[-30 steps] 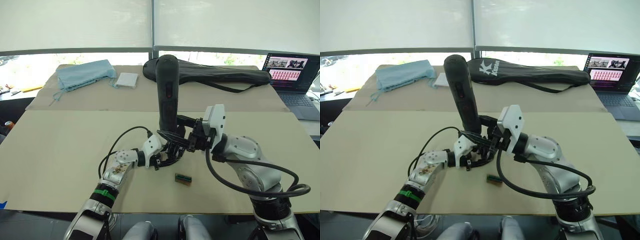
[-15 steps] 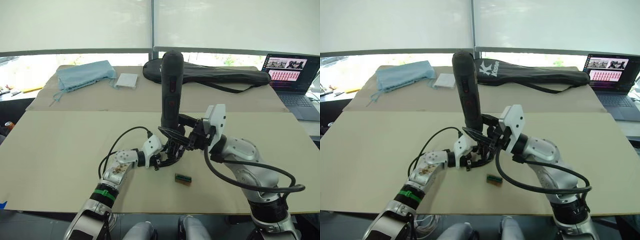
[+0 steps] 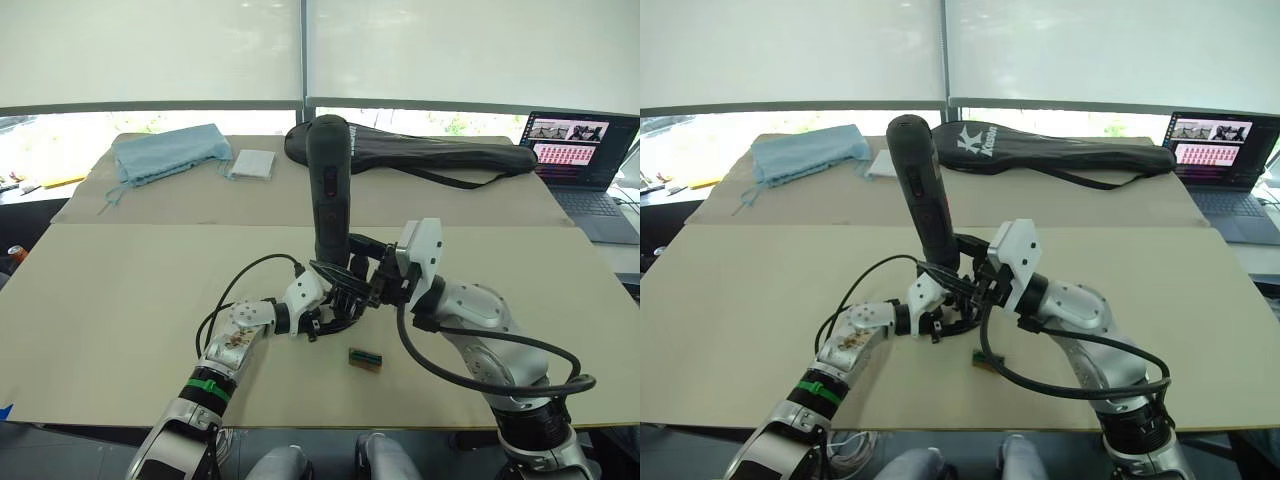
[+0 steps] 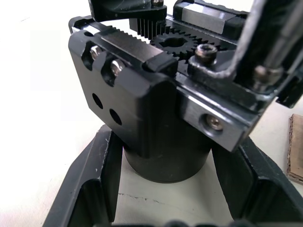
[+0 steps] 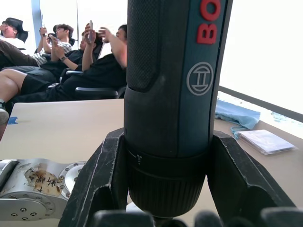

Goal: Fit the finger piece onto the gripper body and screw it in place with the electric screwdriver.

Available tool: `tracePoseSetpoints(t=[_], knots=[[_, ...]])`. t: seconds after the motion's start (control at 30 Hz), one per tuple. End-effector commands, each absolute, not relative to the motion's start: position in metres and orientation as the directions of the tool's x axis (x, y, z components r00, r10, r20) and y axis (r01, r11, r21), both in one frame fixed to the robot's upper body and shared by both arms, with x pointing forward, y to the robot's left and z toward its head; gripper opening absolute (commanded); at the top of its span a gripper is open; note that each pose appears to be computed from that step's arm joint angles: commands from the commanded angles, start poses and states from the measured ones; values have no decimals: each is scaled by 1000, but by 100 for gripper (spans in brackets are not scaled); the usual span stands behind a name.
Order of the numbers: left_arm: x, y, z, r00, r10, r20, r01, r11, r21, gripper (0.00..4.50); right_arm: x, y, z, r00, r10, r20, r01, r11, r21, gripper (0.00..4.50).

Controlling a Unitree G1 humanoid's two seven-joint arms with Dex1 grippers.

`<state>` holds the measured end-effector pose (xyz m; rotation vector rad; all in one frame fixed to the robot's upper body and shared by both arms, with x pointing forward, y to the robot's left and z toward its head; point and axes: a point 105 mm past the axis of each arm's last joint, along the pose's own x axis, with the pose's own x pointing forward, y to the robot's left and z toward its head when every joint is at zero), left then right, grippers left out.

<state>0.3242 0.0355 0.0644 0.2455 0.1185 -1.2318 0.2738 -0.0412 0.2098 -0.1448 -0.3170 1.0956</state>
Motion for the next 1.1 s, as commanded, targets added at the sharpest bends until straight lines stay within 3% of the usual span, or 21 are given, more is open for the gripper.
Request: tracePoseSetpoints(t=[0.03,0.47,0.6,0.83,1.1], knots=[[318,36,49,302,-913,-276,953,293,73,226,284,-44,175,470,880,67,-857,473,-203,193],[316,36,47,306,-912,-275,952,298,73,226,283,-47,184,461,881,104,-850,472,-234,193],[320,38,46,333,-902,-276,943,319,94,226,270,-46,216,358,904,233,-856,417,-306,193],[322,41,40,348,-895,-280,937,337,89,226,255,-52,258,256,914,314,-833,373,-407,193],[324,42,34,361,-888,-286,932,355,74,226,243,-53,261,194,934,301,-857,311,-410,193]])
